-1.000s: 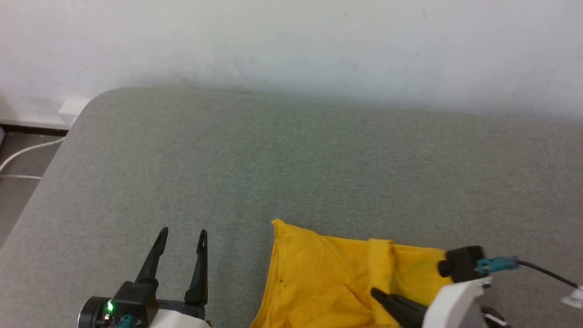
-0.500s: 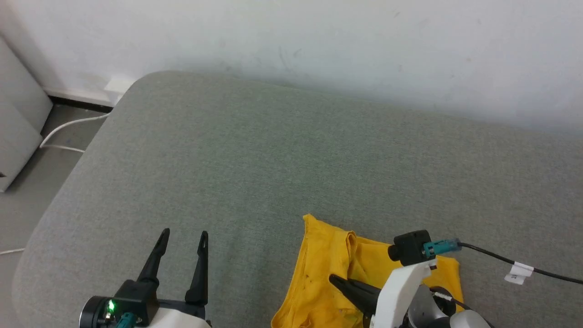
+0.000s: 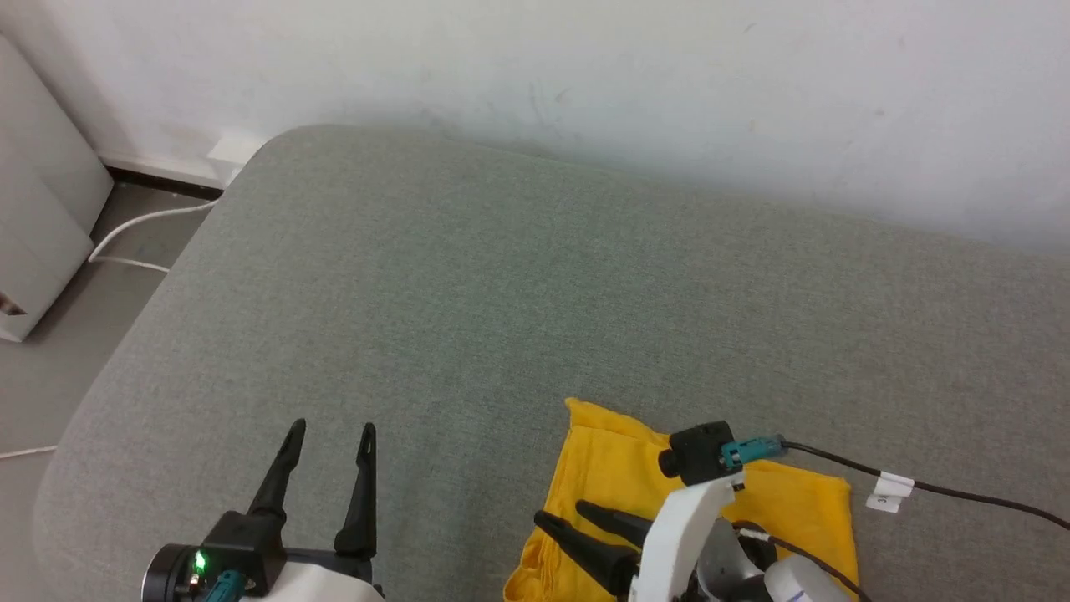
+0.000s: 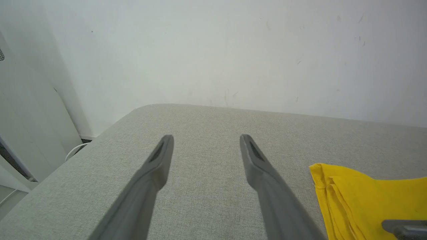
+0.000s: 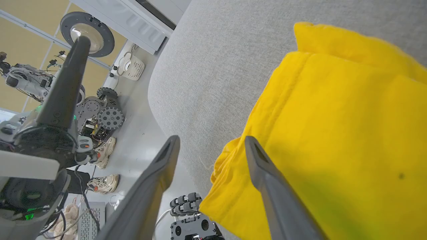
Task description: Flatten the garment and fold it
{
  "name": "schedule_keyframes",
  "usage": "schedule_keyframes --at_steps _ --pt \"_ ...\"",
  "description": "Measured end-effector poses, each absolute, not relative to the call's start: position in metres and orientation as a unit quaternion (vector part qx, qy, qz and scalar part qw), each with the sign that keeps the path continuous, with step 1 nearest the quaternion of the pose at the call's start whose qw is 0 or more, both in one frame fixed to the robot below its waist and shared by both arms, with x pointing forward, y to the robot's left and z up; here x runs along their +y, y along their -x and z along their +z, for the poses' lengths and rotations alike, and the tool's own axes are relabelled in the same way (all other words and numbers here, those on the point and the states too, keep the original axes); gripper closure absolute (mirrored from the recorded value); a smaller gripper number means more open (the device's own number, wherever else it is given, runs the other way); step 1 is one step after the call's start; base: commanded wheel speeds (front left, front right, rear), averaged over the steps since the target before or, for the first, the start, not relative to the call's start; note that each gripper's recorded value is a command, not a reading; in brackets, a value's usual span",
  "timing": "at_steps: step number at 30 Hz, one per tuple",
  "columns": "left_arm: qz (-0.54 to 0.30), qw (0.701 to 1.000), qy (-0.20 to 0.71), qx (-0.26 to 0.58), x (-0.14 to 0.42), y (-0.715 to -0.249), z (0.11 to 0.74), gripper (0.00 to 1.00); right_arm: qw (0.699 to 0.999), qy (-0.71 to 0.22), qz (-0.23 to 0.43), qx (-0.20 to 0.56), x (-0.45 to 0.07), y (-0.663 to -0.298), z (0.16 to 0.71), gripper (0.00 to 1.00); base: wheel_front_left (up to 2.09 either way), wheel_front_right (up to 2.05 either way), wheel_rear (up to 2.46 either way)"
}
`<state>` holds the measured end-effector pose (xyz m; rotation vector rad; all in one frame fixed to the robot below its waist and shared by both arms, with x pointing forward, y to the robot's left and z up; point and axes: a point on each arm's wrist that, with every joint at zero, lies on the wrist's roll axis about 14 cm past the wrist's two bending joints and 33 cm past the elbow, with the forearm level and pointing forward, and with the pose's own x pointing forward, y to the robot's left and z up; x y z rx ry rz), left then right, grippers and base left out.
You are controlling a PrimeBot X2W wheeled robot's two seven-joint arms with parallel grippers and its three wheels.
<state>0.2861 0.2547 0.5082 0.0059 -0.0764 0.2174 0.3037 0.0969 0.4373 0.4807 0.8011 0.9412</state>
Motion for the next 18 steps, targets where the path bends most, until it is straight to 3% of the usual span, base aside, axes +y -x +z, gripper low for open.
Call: schedule_keyframes --at_steps 5,11,13,18 --pt "0.101 0.994 -0.001 -0.044 0.251 -0.290 0.511 0.00 0.832 -0.186 0.428 0.299 0.089 -0.336 0.462 0.00 0.00 0.00 0.00" --pt "0.084 0.995 0.000 -0.058 0.243 -0.300 0.519 0.00 0.920 0.008 0.376 0.109 0.022 -0.409 0.516 0.00 0.00 0.00 0.00" --pt "0.078 0.995 0.001 -0.062 0.240 -0.303 0.522 0.00 0.934 0.105 0.340 0.039 -0.013 -0.432 0.537 0.00 0.00 0.00 0.00" --pt "0.060 0.996 0.004 -0.073 0.230 -0.314 0.528 0.00 0.954 0.145 0.258 -0.055 -0.075 -0.450 0.579 0.00 0.00 0.00 0.00"
